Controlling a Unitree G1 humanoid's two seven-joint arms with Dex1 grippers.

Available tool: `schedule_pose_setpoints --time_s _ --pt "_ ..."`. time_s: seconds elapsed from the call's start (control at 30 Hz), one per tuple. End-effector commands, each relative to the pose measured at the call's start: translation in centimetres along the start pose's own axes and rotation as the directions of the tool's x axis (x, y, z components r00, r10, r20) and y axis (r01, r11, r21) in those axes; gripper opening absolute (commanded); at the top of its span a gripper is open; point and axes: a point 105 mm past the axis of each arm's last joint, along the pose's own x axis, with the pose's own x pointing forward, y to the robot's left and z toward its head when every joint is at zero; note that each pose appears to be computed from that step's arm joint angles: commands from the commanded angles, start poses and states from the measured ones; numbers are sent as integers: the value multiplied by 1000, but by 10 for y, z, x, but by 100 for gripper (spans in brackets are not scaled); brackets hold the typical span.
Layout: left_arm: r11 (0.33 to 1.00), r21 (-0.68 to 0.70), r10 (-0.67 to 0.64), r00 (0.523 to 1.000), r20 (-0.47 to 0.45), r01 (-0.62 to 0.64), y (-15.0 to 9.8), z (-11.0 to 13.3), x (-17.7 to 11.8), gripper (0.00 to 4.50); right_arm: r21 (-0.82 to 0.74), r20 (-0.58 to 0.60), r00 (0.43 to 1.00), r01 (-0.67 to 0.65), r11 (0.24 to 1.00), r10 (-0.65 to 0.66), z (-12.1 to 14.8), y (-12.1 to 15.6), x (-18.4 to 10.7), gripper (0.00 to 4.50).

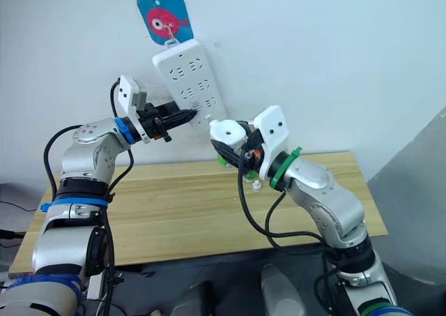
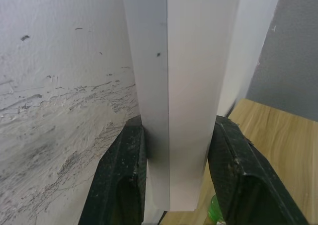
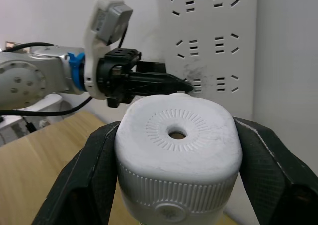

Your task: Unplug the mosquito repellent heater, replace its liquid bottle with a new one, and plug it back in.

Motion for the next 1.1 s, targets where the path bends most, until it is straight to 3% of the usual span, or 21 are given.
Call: schedule_pose_setpoints --time_s 0.03,0.3,1.1 --pt "998 48 47 999 3 -47 8 11 -3 137 -47 40 999 34 998 -32 17 -5 11 301" --pt "998 48 52 999 -3 -51 8 10 -6 137 -61 16 999 45 997 -44 18 -13 34 301" --pt "998 45 45 999 -2 -45 5 11 -6 134 -97 21 998 54 994 -52 22 -19 47 301"
